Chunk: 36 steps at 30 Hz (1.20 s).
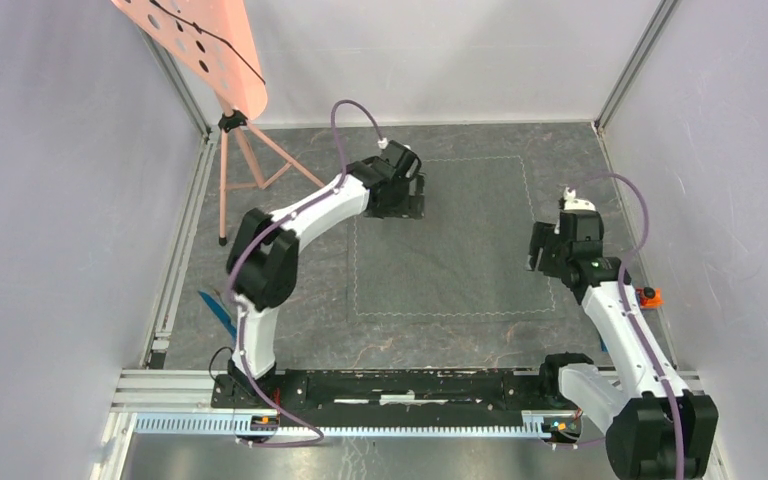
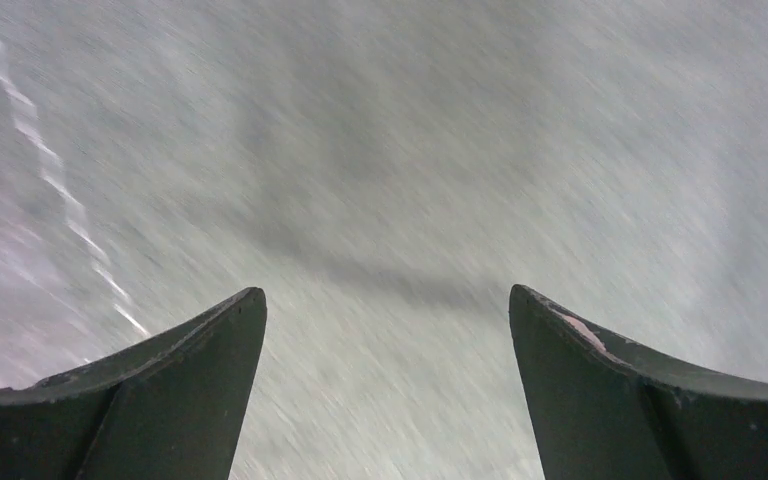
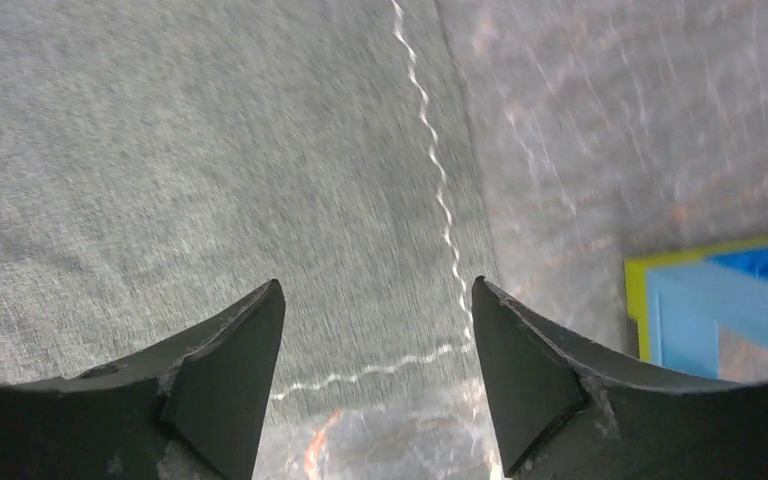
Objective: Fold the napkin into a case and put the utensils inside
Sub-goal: Pick up the flattened napkin from the center of the board.
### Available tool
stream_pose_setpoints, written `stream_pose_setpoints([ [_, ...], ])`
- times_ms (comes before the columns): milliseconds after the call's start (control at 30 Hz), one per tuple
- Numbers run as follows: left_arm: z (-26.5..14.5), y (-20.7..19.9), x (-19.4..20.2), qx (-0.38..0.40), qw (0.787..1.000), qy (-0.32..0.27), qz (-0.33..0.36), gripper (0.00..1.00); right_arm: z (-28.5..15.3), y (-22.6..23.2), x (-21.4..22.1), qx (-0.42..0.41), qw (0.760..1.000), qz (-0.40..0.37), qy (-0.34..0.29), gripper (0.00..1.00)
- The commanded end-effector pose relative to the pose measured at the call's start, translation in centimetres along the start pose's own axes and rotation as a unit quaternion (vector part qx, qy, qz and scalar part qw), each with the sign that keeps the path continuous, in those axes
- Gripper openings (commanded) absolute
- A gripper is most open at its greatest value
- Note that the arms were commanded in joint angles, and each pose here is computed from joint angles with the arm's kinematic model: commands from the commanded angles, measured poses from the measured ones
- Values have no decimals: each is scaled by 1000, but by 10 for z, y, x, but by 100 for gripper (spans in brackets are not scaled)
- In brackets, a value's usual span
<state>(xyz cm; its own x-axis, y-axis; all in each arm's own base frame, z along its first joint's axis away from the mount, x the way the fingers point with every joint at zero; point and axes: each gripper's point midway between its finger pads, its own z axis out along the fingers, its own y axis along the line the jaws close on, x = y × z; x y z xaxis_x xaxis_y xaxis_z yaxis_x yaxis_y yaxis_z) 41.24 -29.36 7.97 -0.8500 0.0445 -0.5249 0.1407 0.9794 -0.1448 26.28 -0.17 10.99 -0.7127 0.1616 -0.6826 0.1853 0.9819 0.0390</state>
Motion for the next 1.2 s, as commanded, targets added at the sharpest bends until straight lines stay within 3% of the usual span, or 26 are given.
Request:
stream_pose_setpoints([
  [0, -99, -94, 46, 178, 984, 0, 6, 96, -15, -21, 46, 46, 994, 58, 80, 71],
  [100, -139, -109, 82, 235, 972, 7, 24, 96, -16, -30, 67, 55, 988, 82, 118, 59],
  [233, -182, -100, 108, 292, 956, -10, 31, 96, -14, -28, 77, 49, 983, 87, 152, 59],
  [467, -218, -67, 133, 310, 947, -28, 82, 96, -3, -34, 99, 69, 972, 88, 205, 59],
  [1167, -226, -64, 145, 333, 937, -23, 105, 96, 13, -58, 119, 110, 962, 111, 223, 56],
])
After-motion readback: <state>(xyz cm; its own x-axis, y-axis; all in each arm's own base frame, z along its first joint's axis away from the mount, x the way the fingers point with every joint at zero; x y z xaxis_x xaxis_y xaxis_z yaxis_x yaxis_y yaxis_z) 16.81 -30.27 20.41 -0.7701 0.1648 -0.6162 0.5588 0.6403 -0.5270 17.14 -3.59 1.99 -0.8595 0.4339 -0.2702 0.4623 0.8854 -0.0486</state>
